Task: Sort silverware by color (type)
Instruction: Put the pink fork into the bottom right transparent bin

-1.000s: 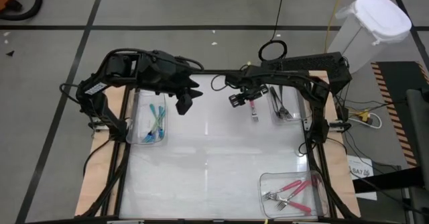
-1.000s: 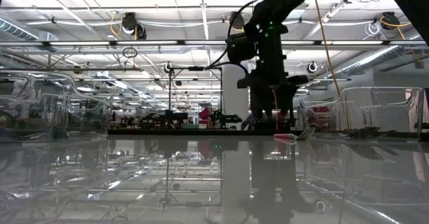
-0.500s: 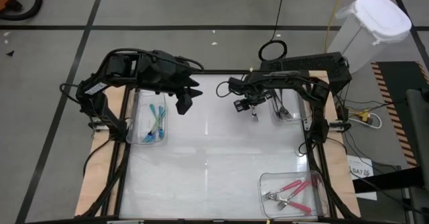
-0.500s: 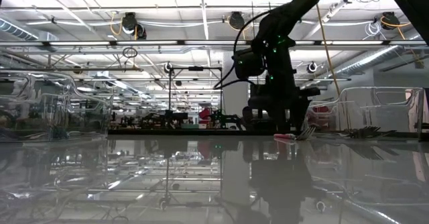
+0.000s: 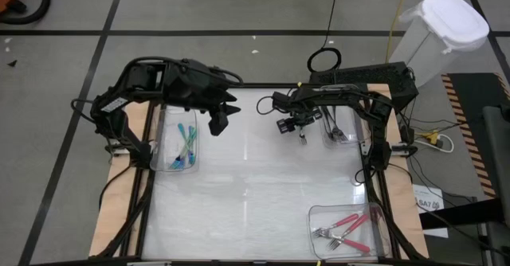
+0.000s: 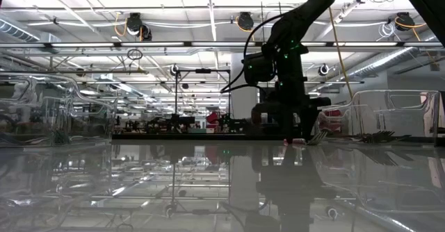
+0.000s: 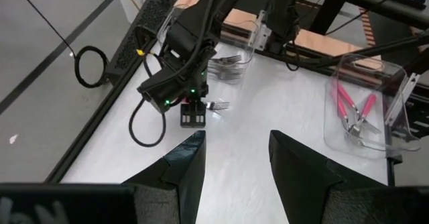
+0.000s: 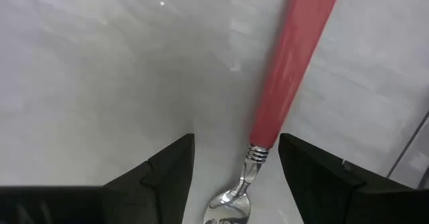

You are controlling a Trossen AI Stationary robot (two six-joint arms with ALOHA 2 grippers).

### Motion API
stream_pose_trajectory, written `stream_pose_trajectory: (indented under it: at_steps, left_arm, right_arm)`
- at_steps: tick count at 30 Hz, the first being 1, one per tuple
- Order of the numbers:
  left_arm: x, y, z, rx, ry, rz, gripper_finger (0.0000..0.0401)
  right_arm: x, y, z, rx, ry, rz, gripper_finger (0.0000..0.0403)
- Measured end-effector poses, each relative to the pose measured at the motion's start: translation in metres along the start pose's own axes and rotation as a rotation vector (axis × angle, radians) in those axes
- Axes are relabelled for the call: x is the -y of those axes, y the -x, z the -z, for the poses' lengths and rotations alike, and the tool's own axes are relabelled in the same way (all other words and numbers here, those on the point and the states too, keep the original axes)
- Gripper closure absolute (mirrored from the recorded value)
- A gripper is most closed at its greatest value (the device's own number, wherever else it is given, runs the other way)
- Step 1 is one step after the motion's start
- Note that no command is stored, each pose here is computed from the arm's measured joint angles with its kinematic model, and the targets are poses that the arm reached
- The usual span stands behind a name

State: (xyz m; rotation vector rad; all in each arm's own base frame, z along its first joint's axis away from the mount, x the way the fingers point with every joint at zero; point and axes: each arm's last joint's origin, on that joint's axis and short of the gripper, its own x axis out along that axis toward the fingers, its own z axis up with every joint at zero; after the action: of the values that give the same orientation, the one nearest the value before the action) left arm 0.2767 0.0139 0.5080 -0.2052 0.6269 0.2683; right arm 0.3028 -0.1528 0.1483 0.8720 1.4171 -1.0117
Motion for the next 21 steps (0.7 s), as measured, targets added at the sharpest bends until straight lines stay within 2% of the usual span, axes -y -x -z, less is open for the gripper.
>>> stream_pose_trajectory:
  at_steps: [15,21]
  left_arm:
    - [-0.0064,-0.0011,-0.0016,0.003,0.018,-0.020,0.0235]
    - [-0.0065,-0.0013,-0.0016,0.003,0.006,-0.024,0.0235]
  right_arm:
    - [-0.0051,-0.0084,-0.0020,-0.033,-0.024,-0.033,0.0190]
    - [-0.0061,-0.0091,-0.0012,-0.038,-0.016,-0.037,0.0228]
